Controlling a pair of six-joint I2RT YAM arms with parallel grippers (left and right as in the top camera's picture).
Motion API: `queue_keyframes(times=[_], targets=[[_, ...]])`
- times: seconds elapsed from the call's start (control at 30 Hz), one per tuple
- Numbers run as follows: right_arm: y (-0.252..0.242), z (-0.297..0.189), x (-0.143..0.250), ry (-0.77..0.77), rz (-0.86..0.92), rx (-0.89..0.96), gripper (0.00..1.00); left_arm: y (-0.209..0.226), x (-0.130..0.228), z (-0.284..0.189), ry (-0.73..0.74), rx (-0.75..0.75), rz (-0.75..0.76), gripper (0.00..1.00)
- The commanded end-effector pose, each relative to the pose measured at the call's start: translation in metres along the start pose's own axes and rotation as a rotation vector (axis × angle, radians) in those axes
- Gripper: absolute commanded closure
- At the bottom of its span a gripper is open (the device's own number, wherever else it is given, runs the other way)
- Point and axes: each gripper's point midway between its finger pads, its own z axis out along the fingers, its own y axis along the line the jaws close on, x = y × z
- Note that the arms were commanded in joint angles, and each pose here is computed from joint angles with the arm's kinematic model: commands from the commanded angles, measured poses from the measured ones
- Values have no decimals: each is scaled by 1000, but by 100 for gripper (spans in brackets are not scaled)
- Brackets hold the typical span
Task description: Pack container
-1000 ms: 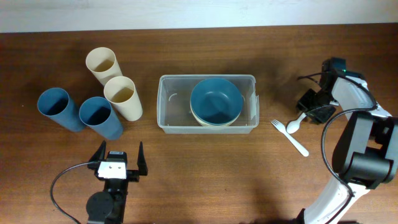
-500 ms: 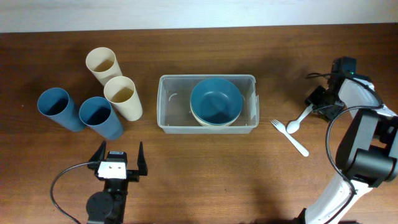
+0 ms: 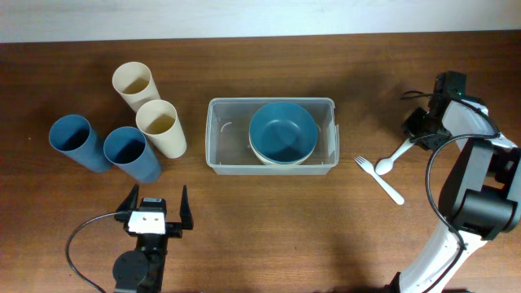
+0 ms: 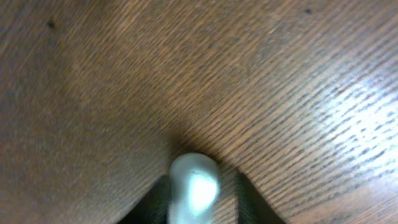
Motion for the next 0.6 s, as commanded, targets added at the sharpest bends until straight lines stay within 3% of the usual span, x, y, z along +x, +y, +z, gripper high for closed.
queue_keyframes(times=[0.0,0.37,0.57], targets=[[2,30,27,99,-14,7,81,2,0,0,-3,-9,12,1],[9,28,51,178,-43,14,84,2,0,0,-3,-9,12,0],[6,26,56,200,-40,23,95,2,0,0,-3,-9,12,0]])
